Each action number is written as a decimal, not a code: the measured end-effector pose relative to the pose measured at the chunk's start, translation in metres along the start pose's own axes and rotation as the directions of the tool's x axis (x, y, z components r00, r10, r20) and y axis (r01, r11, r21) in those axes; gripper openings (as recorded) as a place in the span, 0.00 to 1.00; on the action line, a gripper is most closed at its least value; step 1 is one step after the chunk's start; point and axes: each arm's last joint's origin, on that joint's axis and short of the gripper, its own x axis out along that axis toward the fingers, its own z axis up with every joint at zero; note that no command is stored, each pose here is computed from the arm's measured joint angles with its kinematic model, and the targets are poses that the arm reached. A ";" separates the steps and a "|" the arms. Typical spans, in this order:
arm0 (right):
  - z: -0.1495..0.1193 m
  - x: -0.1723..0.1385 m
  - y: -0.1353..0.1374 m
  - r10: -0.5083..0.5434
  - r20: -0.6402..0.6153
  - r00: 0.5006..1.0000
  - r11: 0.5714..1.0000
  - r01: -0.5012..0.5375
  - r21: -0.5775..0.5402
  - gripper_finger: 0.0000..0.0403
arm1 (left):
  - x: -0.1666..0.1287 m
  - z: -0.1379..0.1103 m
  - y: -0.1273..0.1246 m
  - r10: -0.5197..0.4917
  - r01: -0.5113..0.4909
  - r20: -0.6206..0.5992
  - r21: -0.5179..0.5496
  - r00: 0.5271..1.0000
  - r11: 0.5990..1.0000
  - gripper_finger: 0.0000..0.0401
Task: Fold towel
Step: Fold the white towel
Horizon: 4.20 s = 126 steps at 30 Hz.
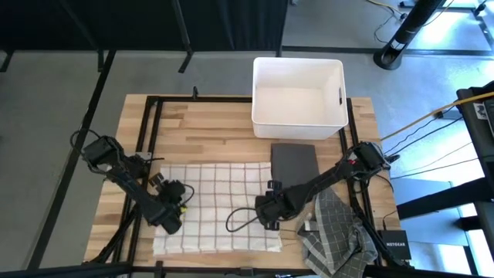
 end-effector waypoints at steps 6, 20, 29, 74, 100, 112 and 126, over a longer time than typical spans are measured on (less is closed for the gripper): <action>0.007 0.004 -0.017 -0.075 0.016 0.997 0.997 0.075 0.014 0.41 | 0.021 0.011 0.014 0.113 -0.116 0.057 0.042 0.992 0.992 0.37; 0.023 -0.065 0.023 0.077 0.170 0.982 0.997 -0.073 -0.029 0.41 | -0.094 0.010 -0.026 -0.393 0.362 0.099 0.237 0.914 0.902 0.37; 0.007 -0.066 0.077 0.077 0.389 0.918 0.997 -0.065 -0.044 0.41 | -0.125 -0.064 -0.059 -0.679 0.653 -0.109 0.418 0.726 0.632 0.37; -0.041 -0.024 0.098 0.110 0.011 0.994 0.953 -0.103 -0.286 0.41 | -0.116 -0.072 -0.056 -0.513 0.566 -0.241 0.395 0.824 0.723 0.01; -0.028 -0.050 0.099 -0.085 0.069 0.994 0.943 0.103 -0.316 0.41 | -0.116 -0.072 -0.057 -0.515 0.568 -0.242 0.383 0.822 0.728 0.02; -0.037 -0.040 0.096 -0.059 0.020 0.998 0.954 0.063 -0.294 0.18 | -0.116 -0.071 -0.057 -0.516 0.569 -0.241 0.394 0.822 0.722 0.02; -0.033 -0.064 0.080 -0.204 0.122 0.971 0.944 0.228 -0.237 0.02 | -0.159 -0.045 -0.033 -0.591 0.605 -0.135 0.232 0.795 0.762 0.02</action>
